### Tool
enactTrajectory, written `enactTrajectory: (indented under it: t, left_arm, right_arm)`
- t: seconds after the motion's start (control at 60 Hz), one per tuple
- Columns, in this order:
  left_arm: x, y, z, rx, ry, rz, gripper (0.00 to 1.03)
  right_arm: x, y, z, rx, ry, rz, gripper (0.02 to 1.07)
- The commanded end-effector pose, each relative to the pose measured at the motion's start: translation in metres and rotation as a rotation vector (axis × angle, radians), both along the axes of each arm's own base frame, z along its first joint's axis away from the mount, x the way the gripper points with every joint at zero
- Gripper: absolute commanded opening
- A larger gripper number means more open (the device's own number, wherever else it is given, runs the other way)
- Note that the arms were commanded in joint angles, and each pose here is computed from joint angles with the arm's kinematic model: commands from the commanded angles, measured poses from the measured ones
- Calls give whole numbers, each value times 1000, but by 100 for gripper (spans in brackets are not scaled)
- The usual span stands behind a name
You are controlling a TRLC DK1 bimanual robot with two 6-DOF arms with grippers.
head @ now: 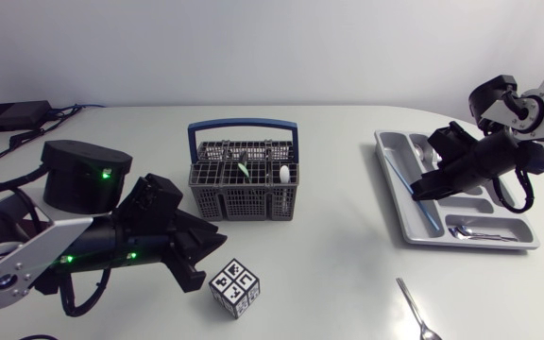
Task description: Transfer all utensils from the basket to the drawer tray.
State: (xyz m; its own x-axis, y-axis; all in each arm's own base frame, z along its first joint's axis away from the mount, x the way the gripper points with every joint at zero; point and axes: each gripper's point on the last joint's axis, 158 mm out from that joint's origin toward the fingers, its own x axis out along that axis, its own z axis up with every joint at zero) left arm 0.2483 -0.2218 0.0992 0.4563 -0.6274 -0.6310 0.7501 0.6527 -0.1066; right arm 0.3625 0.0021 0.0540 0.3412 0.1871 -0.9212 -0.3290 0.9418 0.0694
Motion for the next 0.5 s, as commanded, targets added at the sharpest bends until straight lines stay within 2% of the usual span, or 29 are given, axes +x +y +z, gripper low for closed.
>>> enactTrajectory:
  t: [0.0,0.35,0.483]
  left_arm:
    - [-5,8,-10,25,7,0,33]
    - [-8,10,-10,25,6,1,33]
    - [-9,11,-9,24,2,4,33]
  right_arm:
    - [13,-18,-12,28,33,-106,8]
    - [54,-40,-42,41,45,-259,8]
    - [59,-42,-49,30,48,-267,23]
